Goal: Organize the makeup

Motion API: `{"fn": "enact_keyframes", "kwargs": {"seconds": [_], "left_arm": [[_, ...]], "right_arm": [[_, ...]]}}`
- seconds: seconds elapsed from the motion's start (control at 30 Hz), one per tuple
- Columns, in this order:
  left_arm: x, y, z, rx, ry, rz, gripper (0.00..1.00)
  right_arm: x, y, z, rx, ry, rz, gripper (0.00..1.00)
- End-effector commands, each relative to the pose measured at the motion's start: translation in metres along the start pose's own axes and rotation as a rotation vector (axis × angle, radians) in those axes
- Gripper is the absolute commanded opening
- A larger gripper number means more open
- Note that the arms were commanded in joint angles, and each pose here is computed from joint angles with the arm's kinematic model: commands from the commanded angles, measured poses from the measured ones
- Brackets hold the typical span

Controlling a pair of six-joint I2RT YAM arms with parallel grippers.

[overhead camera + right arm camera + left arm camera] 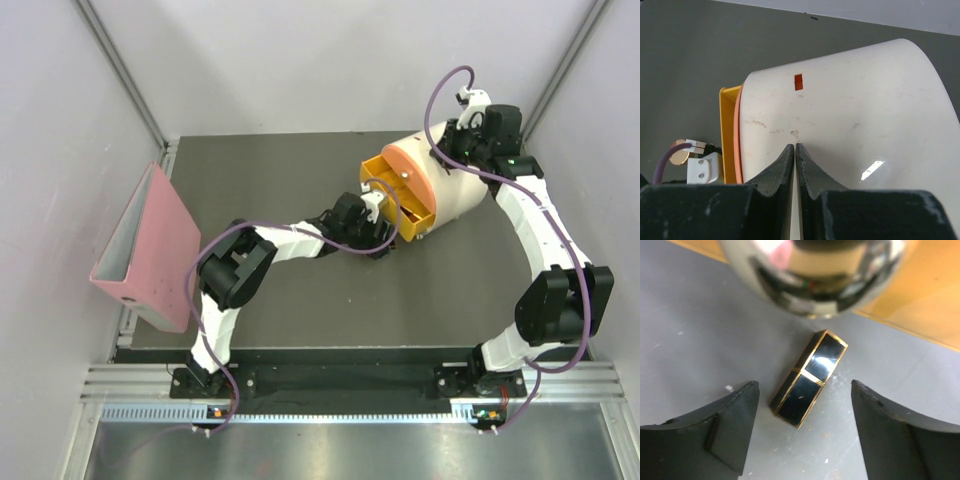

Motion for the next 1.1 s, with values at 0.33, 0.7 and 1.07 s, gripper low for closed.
{"fn": "enact_keyframes", "kwargs": {"seconds": [0.33, 0.7, 1.07], "left_arm": [[0.070, 0.015, 0.023, -0.040, 0.048, 0.317, 0.44], [0.087, 0.043, 0.028, -0.072, 0.026, 0.376, 0.21], [0.056, 0.093, 0.005, -0.084, -0.023, 0.265, 0.00]], "right_arm": [[0.102, -0.005, 0.011, -0.053, -0.145, 0.483, 0.06], [0.100, -0.007, 0.011, -0.059, -0.153, 0.472, 0.06], [0.100, -0.011, 0.012, -0.061, -0.169, 0.459, 0.06]]}}
Point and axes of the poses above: each gripper's point midway between its finger pads, its own y axis back along the fingers, its own z axis along the line the jaws close on, x = y × z, the point moved 8 cm from there along y, back along the fingers, and after that the axes turned 14 degrees about y, right-handed, at the moved point
